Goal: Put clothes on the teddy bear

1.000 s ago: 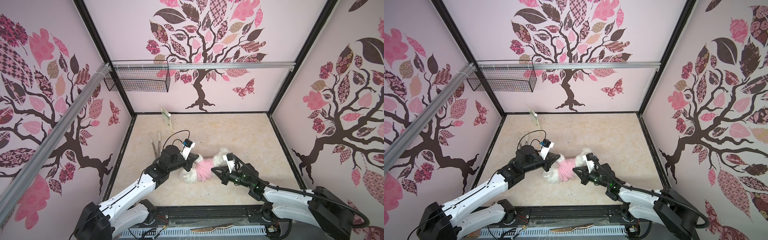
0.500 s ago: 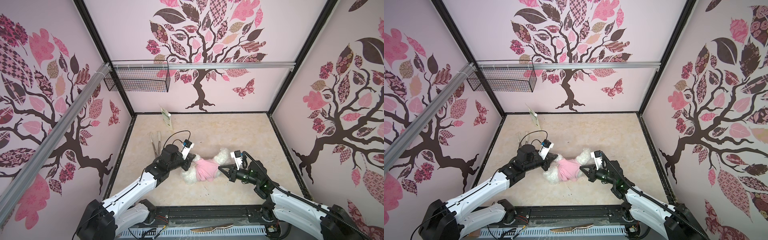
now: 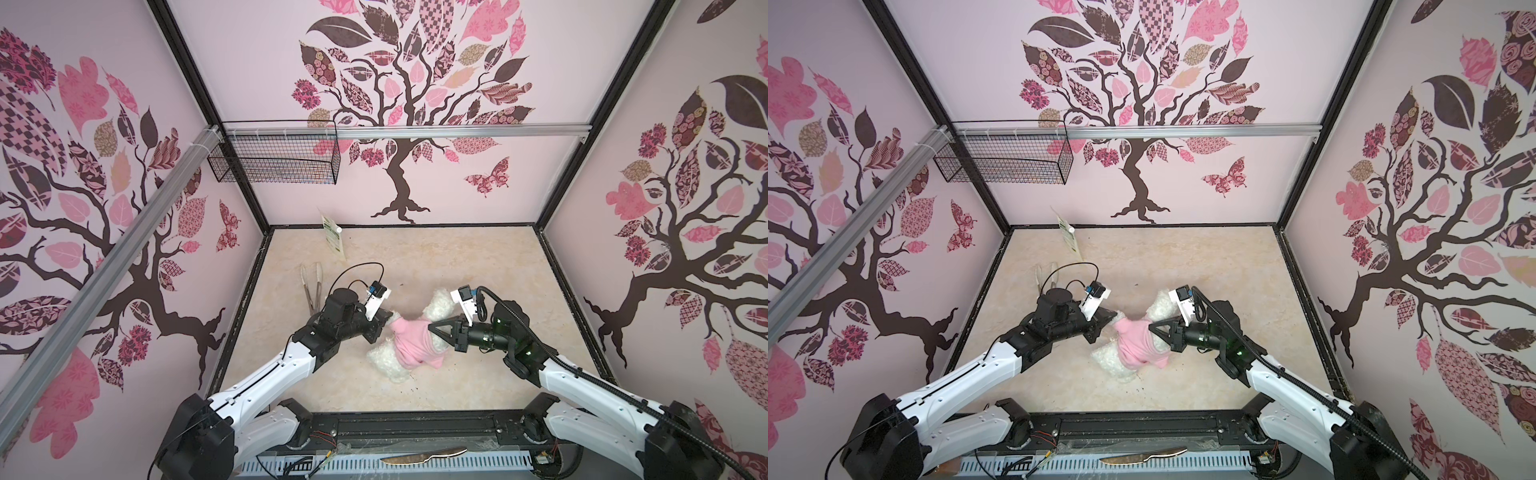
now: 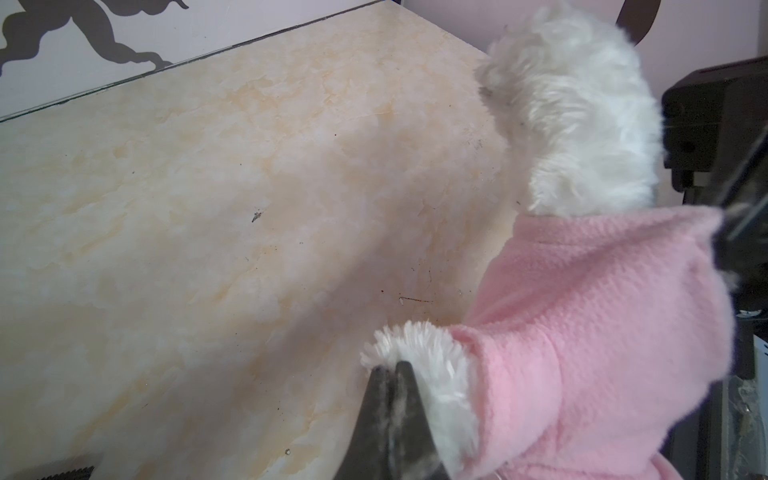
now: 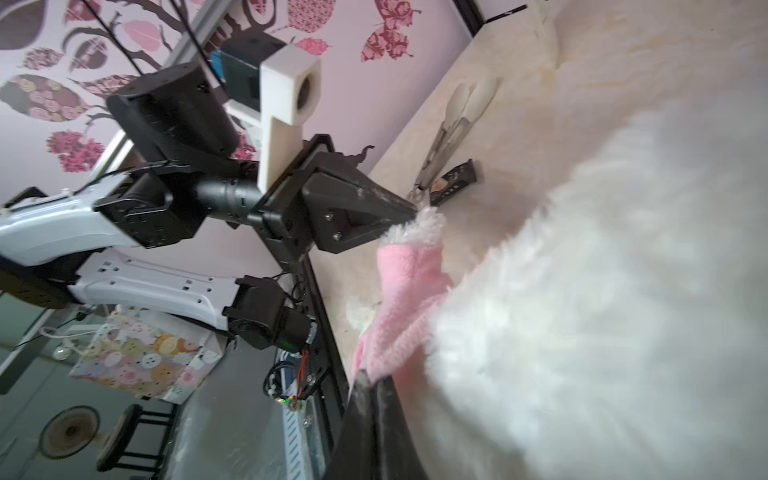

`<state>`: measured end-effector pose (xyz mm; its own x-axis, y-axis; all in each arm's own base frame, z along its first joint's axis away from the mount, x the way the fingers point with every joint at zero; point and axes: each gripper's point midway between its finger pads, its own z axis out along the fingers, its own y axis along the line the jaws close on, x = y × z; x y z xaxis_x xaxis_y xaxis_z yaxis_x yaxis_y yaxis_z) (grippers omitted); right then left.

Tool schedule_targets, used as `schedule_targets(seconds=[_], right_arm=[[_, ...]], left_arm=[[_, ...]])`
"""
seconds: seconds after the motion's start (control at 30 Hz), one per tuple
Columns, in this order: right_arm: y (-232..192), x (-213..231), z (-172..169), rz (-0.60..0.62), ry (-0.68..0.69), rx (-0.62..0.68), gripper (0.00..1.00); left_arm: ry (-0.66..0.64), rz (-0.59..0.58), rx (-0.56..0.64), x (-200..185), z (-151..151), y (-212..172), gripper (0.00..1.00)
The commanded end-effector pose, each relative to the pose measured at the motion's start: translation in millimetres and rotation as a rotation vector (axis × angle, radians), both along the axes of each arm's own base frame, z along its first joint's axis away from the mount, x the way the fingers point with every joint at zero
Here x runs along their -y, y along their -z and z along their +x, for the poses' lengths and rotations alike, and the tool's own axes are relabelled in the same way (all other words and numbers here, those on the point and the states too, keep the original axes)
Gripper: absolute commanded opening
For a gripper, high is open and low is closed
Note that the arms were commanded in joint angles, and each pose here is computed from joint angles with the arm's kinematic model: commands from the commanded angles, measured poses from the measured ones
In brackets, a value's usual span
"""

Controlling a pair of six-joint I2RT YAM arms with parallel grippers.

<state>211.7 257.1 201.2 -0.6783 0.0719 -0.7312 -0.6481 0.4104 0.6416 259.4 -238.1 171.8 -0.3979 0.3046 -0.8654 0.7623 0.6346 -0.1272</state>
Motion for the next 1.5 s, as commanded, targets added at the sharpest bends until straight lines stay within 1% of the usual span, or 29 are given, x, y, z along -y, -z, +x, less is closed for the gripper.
schedule_targets(seconds=[0.0,0.07,0.13,0.2,0.3,0.43,0.53,0.57,0.63,0.7,0.77,0.87,0.93,0.97,1.03,1.13,1.17,1.23,1.27,1.33,1.4,1.47], right_arm=[[40.7,27.9,21.5,-0.234,0.169,-0.037,0.0],[52.0,36.3,25.3,-0.275,0.215,-0.037,0.0],[56.3,38.8,26.1,-0.284,0.226,-0.027,0.01],[52.6,37.0,24.6,-0.271,0.211,-0.008,0.07],[34.6,34.2,24.5,-0.236,0.2,0.041,0.21],[10.0,41.7,30.2,-0.231,0.25,0.12,0.32],[-3.3,48.6,33.2,-0.225,0.294,0.166,0.35],[-5.6,50.7,34.0,-0.225,0.307,0.175,0.36],[-8.1,55.0,36.1,-0.228,0.335,0.188,0.37],[-9.3,56.6,36.7,-0.228,0.344,0.197,0.38],[-11.4,55.2,36.8,-0.22,0.339,0.206,0.39],[-16.1,44.2,32.2,-0.166,0.283,0.208,0.39],[-15.9,29.9,26.3,-0.097,0.213,0.174,0.36],[-14.7,22.3,23.1,-0.068,0.178,0.153,0.34],[-4.5,2.9,15.5,-0.065,0.112,0.11,0.32],[14.2,-26.8,0.5,-0.142,0.025,0.112,0.31],[19.8,-33.1,-2.1,-0.156,0.006,0.107,0.31],[37.2,-40.1,-2.0,-0.183,-0.014,0.067,0.29],[45.4,-41.1,-1.1,-0.198,-0.017,0.055,0.28],[69.4,-40.5,-0.8,-0.24,-0.018,0.019,0.26],[91.6,-38.9,-3.5,-0.274,-0.028,-0.019,0.24],[112.7,-36.2,-8.7,-0.307,-0.04,-0.07,0.22]], left_arm=[[-0.015,-0.015,0.035,-3.2,3.1,-8.7,0.0],[-0.025,-0.059,0.053,-1.0,5.2,-21.7,0.0],[-0.033,-0.108,0.078,1.5,7.6,-37.0,0.0],[-0.041,-0.146,0.1,3.5,10.6,-49.8,0.0],[-0.042,-0.151,0.122,6.2,16.5,-58.7,0.0],[-0.073,-0.152,0.137,6.3,26.4,-62.3,0.0],[-0.109,-0.186,0.139,6.7,28.5,-64.4,0.0],[-0.108,-0.187,0.133,10.4,24.0,-60.4,0.0],[-0.06,-0.152,0.115,25.4,3.0,-41.0,0.0],[-0.01,-0.124,0.057,38.5,-21.6,-13.5,0.07],[0.024,-0.117,-0.017,45.3,-46.2,10.4,0.17],[0.085,-0.163,-0.028,52.6,-75.5,9.1,0.33],[0.096,-0.204,-0.016,49.7,-83.3,-4.1,0.48],[0.082,-0.197,-0.024,44.3,-84.7,-4.6,0.56],[0.034,-0.214,0.014,33.4,-80.7,-18.6,0.61],[-0.083,-0.222,0.062,11.7,-69.6,-34.8,0.66],[-0.136,-0.215,0.07,2.4,-64.1,-36.8,0.69],[-0.312,-0.196,0.064,-25.8,-46.5,-38.3,0.74],[-0.38,-0.184,0.054,-38.4,-39.4,-36.1,0.74],[-0.522,-0.194,-0.006,-64.7,-23.9,-30.0,0.75],[-0.623,-0.222,-0.07,-84.0,-12.9,-22.9,0.76],[-0.685,-0.254,-0.116,-95.5,-4.6,-16.2,0.77]])
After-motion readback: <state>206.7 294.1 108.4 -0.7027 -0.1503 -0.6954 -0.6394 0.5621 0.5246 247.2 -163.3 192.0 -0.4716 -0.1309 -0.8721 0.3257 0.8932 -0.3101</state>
